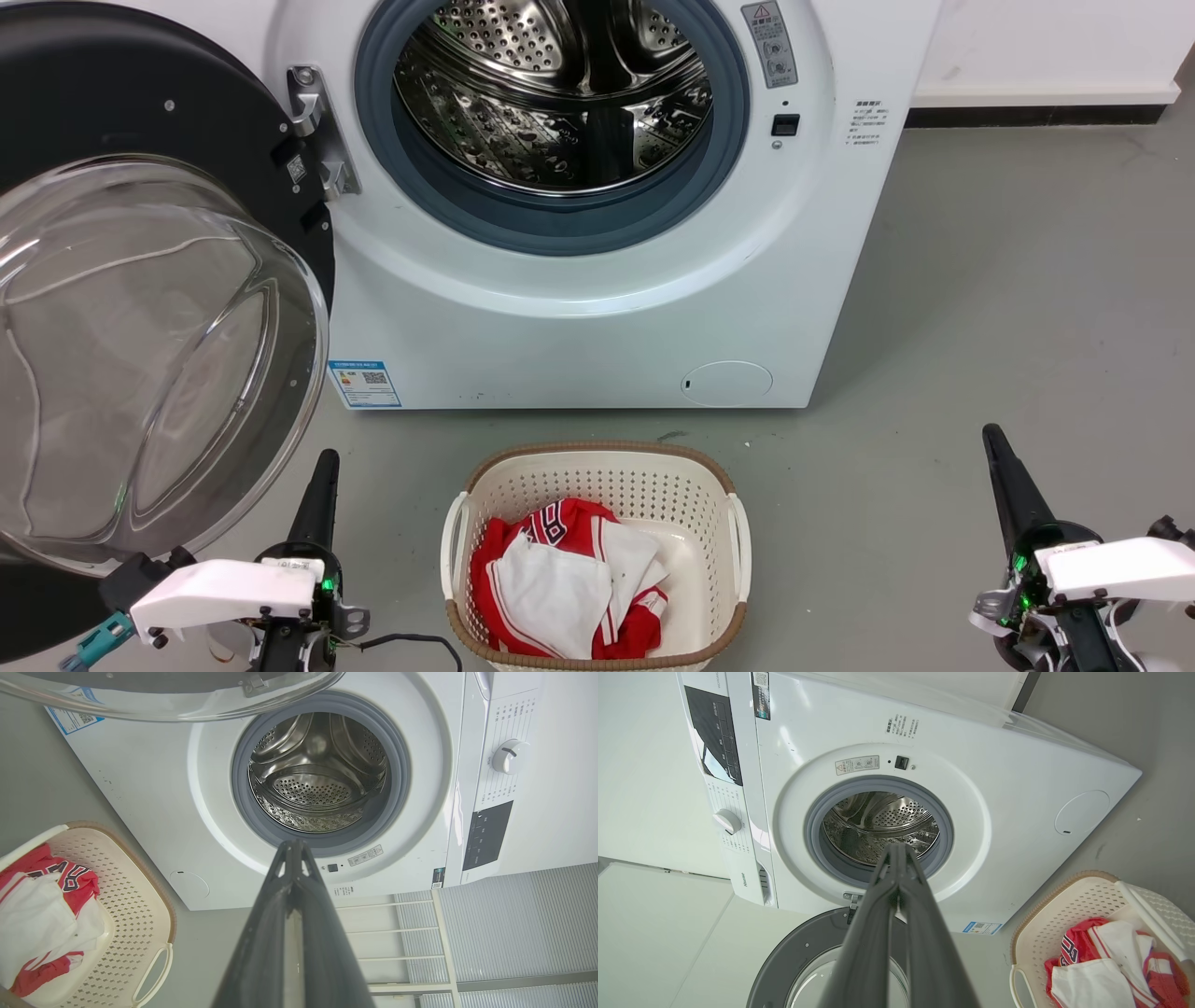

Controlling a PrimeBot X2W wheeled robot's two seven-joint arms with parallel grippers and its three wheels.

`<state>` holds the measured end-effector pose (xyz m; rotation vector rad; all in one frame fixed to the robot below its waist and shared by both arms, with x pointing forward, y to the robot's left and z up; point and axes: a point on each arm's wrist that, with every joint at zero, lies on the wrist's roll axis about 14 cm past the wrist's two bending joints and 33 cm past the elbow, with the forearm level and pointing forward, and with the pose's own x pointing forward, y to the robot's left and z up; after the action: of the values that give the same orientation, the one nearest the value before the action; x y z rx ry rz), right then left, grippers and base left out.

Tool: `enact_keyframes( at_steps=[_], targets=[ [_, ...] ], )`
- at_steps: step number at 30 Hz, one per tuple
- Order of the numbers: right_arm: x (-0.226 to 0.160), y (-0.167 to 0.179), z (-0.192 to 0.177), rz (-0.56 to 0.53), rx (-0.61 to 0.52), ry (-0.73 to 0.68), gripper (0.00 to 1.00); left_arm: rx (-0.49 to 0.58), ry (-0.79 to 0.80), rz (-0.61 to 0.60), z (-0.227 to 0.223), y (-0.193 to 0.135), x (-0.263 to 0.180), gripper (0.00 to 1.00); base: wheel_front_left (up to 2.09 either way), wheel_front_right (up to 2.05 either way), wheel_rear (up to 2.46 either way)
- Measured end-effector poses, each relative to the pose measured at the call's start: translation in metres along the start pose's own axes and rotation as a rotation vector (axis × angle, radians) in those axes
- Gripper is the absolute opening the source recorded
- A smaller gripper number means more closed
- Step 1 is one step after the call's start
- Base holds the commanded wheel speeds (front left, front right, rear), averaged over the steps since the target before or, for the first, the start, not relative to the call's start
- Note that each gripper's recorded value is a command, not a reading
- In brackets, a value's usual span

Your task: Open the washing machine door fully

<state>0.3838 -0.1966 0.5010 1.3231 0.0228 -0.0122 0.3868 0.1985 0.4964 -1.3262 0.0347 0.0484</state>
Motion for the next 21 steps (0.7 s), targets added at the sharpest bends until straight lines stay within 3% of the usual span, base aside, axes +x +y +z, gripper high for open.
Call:
enact_keyframes(
  at_steps=[21],
  targets=[
    [0.0018, 0.0005, 0.0027, 0.005, 0.166, -0.003, 0.00, -0.167, 0.008, -0.031, 0.0018, -0.0056, 0.0009, 0.00, 0.00, 0.00, 0.00]
  ],
)
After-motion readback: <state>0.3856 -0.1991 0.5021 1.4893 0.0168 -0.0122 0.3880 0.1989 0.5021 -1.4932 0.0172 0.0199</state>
